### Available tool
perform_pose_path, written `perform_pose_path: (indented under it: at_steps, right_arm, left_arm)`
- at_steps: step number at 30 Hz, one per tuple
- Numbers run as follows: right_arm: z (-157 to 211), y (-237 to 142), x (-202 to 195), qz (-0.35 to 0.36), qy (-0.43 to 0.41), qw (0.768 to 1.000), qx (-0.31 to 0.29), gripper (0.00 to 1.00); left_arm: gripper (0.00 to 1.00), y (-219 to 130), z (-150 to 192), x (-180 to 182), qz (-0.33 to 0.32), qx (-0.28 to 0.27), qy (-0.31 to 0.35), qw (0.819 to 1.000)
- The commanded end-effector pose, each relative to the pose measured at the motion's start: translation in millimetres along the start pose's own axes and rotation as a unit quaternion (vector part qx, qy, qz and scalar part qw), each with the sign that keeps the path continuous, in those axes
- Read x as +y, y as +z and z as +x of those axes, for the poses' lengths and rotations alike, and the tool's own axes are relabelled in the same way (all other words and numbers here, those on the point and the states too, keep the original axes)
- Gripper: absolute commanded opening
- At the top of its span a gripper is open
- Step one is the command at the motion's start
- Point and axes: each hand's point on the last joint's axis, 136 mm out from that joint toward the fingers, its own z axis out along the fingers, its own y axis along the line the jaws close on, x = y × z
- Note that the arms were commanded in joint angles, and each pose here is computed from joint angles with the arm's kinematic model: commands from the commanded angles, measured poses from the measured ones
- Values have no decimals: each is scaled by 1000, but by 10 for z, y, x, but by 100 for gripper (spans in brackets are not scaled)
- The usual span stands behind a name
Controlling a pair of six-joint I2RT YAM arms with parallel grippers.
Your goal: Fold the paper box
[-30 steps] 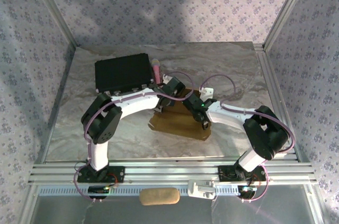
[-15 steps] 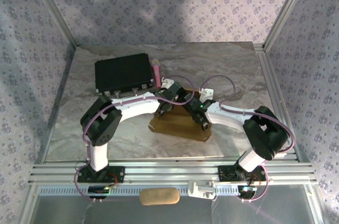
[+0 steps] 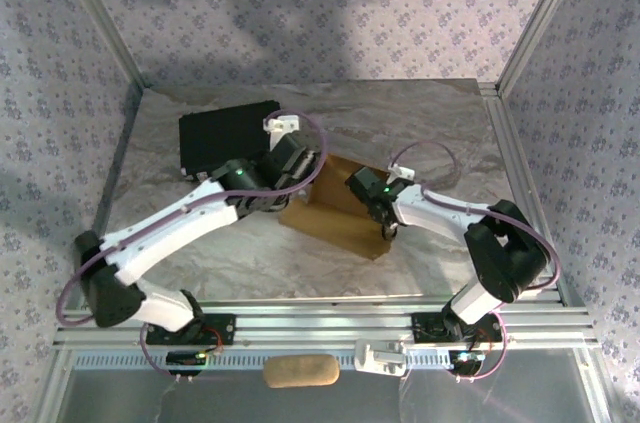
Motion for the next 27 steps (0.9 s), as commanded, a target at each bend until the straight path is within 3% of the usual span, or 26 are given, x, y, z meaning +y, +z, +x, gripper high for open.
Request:
perform_pose_path:
  at_steps: [1,7,12,18,21,27]
  right_arm:
    - [-5,-159,17,-41,114,991,63,0]
    - [-61,-200,121,-103,330,924,165,0]
    - [85,-308,69,-44,465,850,241,0]
    - [451,-314,44,29,544,778,313,0]
    - [606,-281,14,59,561,756,332,0]
    - [815,-176,-87,110,569,737,347,0]
  left_arm:
    - [50,-254,79,106,-21,-2,-1,1000]
    - [49,-398,229,-3,-6,-4,7,1000]
    - [47,-374,398,-15,-20,12,24,999]
    - [46,-452,522,-64,-11,14,32,999]
    - [46,-468,602,-26,-15,17,36,999]
    - [46,-523,736,88,-22,22,37,999]
